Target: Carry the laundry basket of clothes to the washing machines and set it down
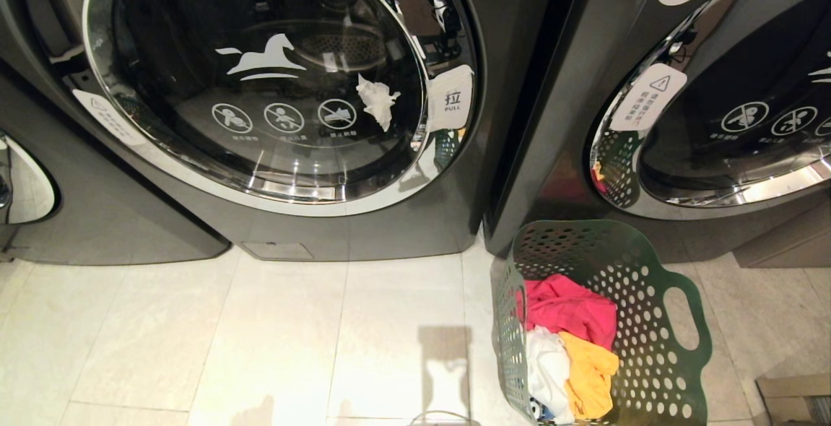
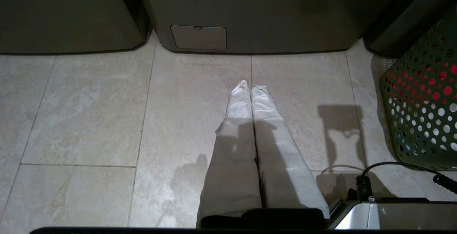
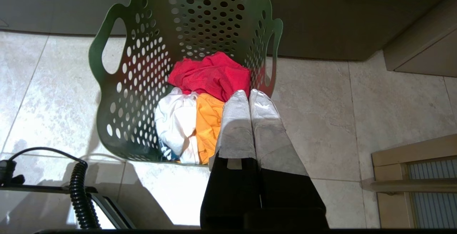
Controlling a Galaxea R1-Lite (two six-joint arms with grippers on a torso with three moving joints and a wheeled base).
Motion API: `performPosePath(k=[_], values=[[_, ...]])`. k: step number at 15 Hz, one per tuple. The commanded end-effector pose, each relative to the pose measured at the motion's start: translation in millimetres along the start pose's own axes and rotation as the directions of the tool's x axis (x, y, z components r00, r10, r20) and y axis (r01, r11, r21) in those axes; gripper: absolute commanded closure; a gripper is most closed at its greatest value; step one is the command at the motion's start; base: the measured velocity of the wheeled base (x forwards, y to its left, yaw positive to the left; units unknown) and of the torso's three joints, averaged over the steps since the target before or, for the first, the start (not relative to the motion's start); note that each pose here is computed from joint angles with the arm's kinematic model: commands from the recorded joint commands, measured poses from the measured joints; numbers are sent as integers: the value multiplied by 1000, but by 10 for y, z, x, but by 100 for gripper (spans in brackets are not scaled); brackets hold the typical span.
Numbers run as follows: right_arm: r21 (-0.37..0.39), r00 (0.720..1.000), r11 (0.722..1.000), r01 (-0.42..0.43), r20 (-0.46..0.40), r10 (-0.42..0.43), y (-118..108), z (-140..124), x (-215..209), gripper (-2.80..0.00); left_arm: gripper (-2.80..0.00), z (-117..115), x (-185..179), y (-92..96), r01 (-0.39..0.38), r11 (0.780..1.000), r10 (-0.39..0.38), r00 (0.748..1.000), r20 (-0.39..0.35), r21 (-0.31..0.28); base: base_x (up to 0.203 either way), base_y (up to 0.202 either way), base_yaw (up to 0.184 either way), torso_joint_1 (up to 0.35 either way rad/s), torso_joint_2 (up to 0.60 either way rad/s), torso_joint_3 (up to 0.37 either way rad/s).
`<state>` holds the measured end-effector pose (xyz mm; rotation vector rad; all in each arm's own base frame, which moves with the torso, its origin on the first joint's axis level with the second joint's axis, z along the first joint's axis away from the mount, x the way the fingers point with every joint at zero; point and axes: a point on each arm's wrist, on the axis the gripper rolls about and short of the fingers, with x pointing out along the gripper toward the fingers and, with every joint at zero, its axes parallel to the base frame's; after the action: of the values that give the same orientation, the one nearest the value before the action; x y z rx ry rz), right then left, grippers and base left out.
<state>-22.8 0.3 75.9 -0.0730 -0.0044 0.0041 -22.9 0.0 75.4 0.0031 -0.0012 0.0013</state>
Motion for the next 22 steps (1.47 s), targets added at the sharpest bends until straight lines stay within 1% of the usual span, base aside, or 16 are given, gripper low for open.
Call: performPosePath(k=[1,22], values=[[-1,1000,1000,0,-1,0,0,1,1,0,0,-1,1,0,0,1000,0,1000,-3,0,0,0,0,0,0,0],[-1,1000,1000,0,-1,0,0,1,1,0,0,0,1,0,0,1000,0,1000,-1,0,0,0,0,0,0,0]])
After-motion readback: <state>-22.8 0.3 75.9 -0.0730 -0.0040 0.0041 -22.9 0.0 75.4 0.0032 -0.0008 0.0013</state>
